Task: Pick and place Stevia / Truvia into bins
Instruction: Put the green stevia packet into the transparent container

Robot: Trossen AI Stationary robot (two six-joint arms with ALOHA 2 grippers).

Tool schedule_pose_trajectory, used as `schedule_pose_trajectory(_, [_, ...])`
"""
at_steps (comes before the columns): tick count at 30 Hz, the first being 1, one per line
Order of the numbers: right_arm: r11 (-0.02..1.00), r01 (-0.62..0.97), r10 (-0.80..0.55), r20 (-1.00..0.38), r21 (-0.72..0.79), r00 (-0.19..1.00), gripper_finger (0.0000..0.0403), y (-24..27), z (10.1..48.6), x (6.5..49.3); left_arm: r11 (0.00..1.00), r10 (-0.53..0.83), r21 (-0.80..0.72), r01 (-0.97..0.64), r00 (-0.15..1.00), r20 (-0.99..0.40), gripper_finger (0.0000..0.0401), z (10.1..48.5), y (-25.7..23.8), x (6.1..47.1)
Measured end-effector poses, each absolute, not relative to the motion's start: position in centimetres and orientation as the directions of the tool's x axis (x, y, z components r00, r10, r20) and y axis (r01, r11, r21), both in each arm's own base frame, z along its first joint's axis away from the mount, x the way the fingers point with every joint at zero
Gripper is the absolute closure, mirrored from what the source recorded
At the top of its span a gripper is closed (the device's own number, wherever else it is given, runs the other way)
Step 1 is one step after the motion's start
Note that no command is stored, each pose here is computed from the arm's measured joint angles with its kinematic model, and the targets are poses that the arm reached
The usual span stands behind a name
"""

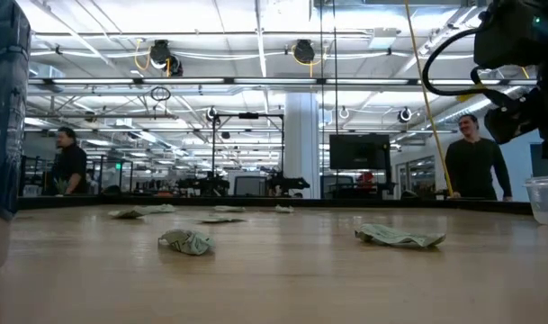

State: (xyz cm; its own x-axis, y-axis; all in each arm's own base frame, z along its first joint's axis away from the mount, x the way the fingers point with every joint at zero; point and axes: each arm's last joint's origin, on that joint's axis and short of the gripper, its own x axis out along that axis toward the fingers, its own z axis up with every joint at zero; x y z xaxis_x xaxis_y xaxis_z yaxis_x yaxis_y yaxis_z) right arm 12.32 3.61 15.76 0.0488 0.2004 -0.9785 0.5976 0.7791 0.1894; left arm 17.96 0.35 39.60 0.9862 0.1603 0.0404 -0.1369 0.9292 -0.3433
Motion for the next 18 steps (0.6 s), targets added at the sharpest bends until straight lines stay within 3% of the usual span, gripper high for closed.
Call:
schedule_pose_trajectory(9, [0.773, 0.591, 0.214, -0.972, 0.23, 0.098, 0.0331, 3.7, 15.8, 12.7, 0.922, 0.209, -0.332, -0.198, 0.978, -0.002, 0.0226, 39.2, 0.5, 17.9])
schedule_pose_trajectory(14, [0.749, 0.585, 0.278, -0.949, 0.312, 0.15, 0.0326, 3.9, 16.4, 12.9, 0.904, 0.211, -0.332, -0.27, 0.956, -0.203, 0.0226, 37.2, 0.5, 17.8])
schedule_pose_trajectory(18, [0.713, 0.587, 0.3, -0.924, 0.383, 0.238, 0.0329, 4.0, 18.4, 13.3, 0.831, 0.25, -0.365, -0.42, 0.868, -0.429, 0.0226, 34.7, 0.6, 17.9])
